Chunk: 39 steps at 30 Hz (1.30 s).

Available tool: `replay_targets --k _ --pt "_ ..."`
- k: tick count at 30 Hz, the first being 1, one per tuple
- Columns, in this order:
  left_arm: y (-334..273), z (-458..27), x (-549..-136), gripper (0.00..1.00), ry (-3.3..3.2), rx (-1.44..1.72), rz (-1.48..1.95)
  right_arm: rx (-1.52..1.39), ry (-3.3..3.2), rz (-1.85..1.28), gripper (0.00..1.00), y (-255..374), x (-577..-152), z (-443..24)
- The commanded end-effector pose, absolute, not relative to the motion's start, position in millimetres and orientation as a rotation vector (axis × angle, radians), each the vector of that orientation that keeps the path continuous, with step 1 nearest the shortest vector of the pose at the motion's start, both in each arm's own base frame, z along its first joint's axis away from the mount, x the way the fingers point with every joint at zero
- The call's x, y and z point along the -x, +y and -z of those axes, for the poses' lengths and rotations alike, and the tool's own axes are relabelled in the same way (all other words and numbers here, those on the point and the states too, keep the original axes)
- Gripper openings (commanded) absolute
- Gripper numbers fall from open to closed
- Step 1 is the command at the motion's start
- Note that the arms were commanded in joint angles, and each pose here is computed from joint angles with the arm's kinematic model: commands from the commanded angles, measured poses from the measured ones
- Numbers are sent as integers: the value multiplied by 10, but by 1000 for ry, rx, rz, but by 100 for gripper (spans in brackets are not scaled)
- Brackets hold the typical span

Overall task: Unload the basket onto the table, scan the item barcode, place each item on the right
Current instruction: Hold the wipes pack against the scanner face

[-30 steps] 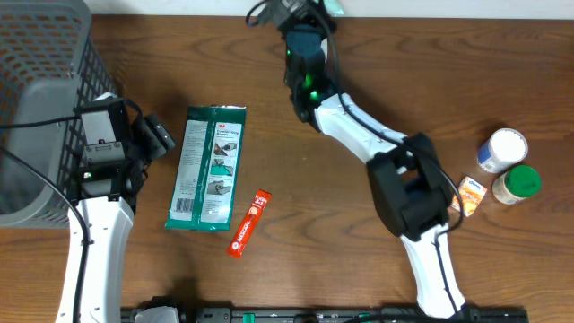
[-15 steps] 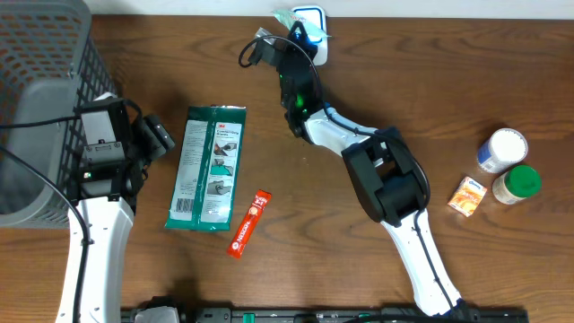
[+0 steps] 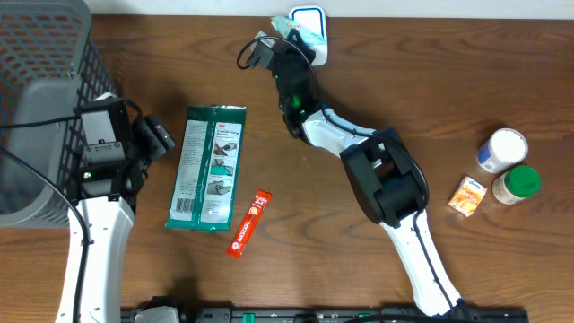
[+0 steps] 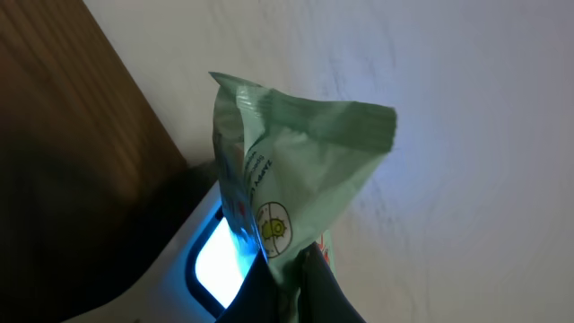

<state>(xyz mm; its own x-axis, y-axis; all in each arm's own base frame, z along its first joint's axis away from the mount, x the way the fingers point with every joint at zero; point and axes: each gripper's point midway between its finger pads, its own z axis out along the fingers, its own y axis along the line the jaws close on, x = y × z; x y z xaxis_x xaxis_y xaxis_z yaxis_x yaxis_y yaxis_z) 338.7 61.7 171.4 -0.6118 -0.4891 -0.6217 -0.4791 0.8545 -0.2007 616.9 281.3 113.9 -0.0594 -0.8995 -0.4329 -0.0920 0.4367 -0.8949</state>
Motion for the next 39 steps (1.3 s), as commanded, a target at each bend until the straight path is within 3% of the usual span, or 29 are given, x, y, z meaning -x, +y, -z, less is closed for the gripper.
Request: replay_targets --k 1,24,33,39 --pt "655 -1851 -3420 88 2288 707 11 879 1502 790 1 2884 -6157 -1170" --pt "655 -1851 -3420 88 2288 707 11 846 1501 733 1 2929 -6156 -1193" --pt "655 -1851 -3420 88 2288 707 11 694 1430 734 1 2863 -6160 -1628" --pt "655 -1851 -3420 88 2288 707 11 538 1445 630 1 2783 -6097 -2173"
